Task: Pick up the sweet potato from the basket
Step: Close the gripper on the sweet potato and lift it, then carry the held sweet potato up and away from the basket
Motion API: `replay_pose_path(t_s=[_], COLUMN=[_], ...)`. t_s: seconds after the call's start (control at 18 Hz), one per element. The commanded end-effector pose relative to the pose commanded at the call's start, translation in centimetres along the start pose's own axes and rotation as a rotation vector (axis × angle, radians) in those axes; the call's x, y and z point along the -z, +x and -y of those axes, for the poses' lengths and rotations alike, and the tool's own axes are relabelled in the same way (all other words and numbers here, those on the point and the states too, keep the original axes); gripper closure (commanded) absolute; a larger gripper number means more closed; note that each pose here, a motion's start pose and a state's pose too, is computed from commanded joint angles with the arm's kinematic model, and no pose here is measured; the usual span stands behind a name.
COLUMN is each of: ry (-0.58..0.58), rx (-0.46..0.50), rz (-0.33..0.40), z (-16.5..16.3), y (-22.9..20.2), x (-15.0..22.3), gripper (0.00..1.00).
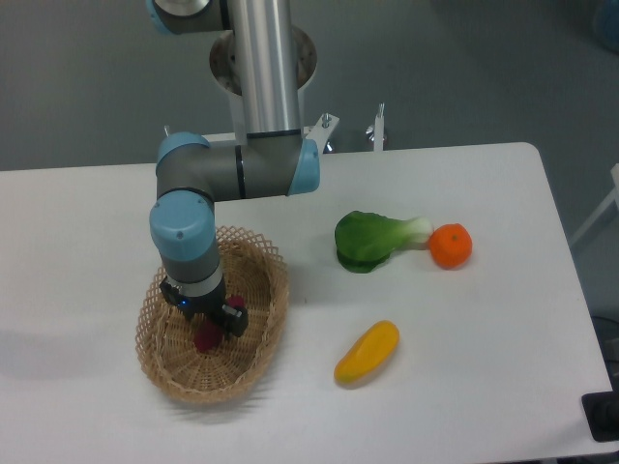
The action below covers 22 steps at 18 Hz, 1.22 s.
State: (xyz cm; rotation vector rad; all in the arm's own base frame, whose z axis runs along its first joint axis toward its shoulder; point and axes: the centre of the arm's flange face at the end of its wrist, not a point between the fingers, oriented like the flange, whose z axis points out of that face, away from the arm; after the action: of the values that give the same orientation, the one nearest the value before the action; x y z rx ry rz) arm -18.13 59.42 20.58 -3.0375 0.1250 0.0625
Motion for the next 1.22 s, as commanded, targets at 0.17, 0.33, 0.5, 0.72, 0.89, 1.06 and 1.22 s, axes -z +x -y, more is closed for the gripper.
replay_pose_path(t_s=[0.17,0.33,0.5,0.72,0.89,1.06,1.22], ry=[0.001,0.011,0.028,0.083,0.122,0.133,0.119], rx=[-0.002,-0.005,-0.016,-0.067,-0.066,-0.073,-0.059], rz=[0.001,0.008,0.018,0.063,0.111,0.146,0.15], z=[0.0,0.3,0.5,0.5,-0.5,-2.1,-4.2], y=[0.0,-0.2,-0.4,-2.6,-6.1,-10.2,-14.5], x=[0.1,0.6,1.7,6.0,9.7,12.3,14.5], gripper=[0.67,0.68,0.68,0.68,0.66,0.66,0.66])
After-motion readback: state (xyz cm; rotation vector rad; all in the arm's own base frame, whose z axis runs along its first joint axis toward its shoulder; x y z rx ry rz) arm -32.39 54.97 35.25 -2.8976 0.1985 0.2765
